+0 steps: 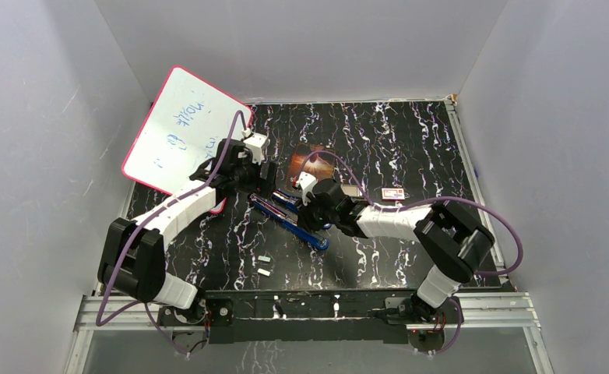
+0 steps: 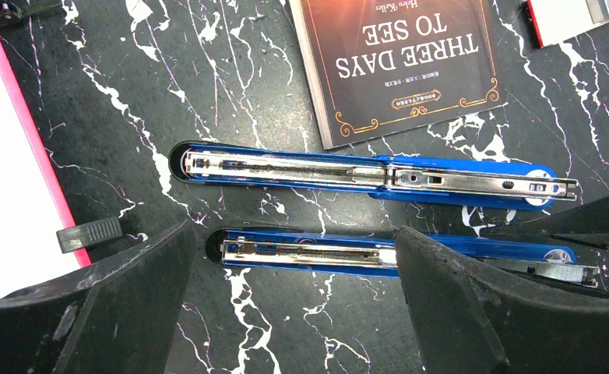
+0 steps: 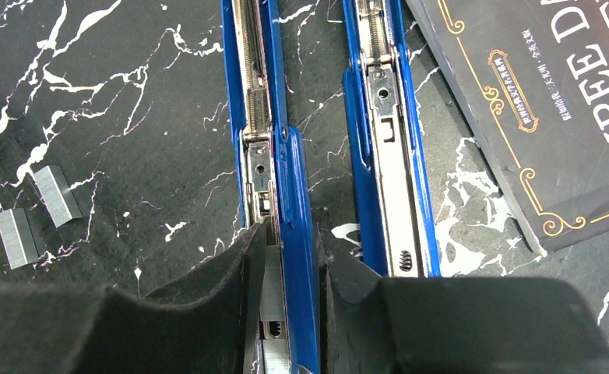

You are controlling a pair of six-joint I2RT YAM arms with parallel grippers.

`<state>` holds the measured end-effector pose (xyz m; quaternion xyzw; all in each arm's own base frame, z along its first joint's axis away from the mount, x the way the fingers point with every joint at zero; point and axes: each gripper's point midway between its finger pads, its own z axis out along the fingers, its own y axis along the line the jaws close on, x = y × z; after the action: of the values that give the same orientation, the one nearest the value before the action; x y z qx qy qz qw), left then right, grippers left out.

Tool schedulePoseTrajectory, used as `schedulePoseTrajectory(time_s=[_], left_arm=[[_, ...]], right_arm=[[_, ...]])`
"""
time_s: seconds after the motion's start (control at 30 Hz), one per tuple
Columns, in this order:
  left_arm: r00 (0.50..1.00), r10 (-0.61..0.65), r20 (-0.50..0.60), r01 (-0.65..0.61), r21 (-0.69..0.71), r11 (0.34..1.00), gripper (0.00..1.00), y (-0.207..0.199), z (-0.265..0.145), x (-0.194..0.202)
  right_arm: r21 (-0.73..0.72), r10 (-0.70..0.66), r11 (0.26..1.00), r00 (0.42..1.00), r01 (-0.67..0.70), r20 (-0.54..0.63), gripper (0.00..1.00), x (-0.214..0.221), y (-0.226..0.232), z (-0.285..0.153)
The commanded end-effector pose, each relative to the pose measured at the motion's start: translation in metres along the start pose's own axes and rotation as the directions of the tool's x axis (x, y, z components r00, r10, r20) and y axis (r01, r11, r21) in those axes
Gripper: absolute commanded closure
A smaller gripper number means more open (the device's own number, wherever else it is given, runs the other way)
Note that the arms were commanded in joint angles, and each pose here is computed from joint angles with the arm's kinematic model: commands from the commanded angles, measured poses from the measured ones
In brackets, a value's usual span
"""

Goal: Load the staples into the stapler

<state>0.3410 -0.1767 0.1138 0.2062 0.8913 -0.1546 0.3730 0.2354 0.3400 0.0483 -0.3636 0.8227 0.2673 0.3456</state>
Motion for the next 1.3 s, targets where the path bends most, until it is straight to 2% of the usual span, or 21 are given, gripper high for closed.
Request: schedulePoseTrajectory(time_s=[0.0,0.37,0.53,0.7,0.93,1.07,1.27], left_arm=[[0.999,0.021,0.034,-0.021,0.0,1.0,0.02,-0.003,-0.01,-0.01],[0.999,0.019,0.033,-0.019,0.004,1.0,0.02,-0.003,-0.01,-0.01],[0.999,0.018,0.031,-0.019,0.006,1.0,0.02,-0.003,-0.009,-0.01],[0.999,0.016,0.03,-0.017,0.009,1.0,0.02,-0.004,-0.009,-0.009],[0.999,0.016,0.031,-0.016,0.006,1.0,0.02,-0.003,-0.009,-0.01],[0.999,0.018,0.032,-0.018,0.004,1.0,0.02,-0.003,-0.009,-0.01],[0.999,0.021,0.032,-0.02,-0.002,1.0,0.02,-0.002,-0.009,-0.01]], right_arm=[[0.025,-0.014,1.0,1.0,0.014,0.01,0.64,-0.007,-0.003,-0.011],[0.041,-0.066,0.997,0.998,0.067,-0.025,0.64,0.001,-0.005,-0.033],[0.014,-0.094,0.996,0.988,0.093,0.123,0.64,-0.037,0.006,-0.051],[-0.094,-0.151,0.977,0.932,0.192,0.329,0.62,-0.069,0.035,-0.066],[-0.204,-0.231,0.92,0.883,0.335,0.408,0.6,-0.042,0.08,-0.042],[-0.23,-0.313,0.853,0.812,0.469,0.493,0.59,-0.025,0.107,-0.031],[-0.29,-0.315,0.817,0.808,0.498,0.498,0.59,-0.011,0.129,-0.015]])
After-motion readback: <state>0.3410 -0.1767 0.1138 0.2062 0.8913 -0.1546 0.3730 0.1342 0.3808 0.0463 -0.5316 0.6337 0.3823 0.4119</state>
